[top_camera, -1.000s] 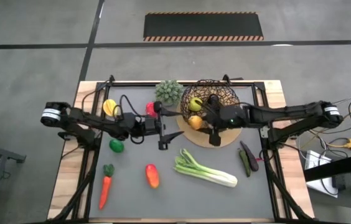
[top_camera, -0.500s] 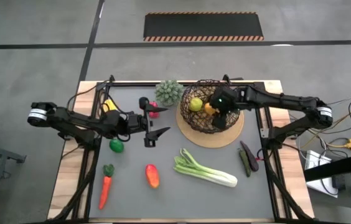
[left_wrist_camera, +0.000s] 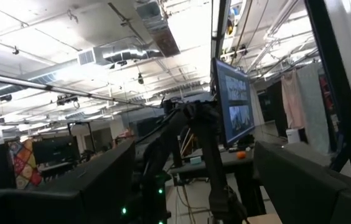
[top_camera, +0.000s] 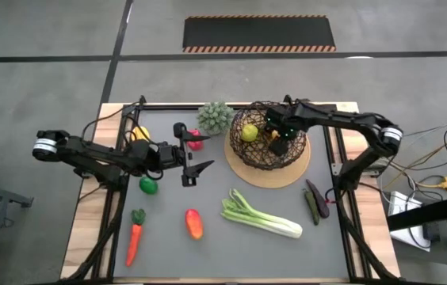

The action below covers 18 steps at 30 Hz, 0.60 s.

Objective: Build produce basket
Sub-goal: Put the yellow mango into the black wire basket

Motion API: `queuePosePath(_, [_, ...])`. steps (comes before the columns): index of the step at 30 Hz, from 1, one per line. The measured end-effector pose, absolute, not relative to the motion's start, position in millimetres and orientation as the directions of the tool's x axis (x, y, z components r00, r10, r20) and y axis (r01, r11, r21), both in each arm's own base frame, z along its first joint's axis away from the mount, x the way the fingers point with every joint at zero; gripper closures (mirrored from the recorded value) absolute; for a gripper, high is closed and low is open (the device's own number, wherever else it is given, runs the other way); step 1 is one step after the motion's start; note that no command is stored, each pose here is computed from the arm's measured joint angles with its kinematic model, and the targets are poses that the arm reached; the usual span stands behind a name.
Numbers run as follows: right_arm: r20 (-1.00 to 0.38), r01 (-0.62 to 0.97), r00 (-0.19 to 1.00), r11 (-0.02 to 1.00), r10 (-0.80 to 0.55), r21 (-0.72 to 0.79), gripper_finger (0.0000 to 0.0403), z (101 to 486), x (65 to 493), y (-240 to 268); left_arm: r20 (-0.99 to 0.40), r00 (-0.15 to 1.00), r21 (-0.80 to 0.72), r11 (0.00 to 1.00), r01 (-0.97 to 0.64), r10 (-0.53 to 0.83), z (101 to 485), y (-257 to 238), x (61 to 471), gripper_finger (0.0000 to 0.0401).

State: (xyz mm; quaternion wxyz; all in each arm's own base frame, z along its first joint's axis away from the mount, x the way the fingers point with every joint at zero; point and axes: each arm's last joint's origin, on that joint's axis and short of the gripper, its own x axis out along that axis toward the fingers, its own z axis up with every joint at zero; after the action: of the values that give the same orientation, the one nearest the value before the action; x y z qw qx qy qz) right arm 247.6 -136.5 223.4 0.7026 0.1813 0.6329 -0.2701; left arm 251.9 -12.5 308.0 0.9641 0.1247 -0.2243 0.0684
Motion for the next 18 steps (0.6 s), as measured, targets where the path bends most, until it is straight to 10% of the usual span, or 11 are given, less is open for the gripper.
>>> queuePosePath(18, [-0.983, 0.589, -0.09, 0.787, -0.159, -0.182, 0.0149, 197.1, 253.8, -142.7, 0.436, 0.896, 0.232, 0.952, -0.2, 0.082, 308.8, -12.2, 250.3, 0.0092])
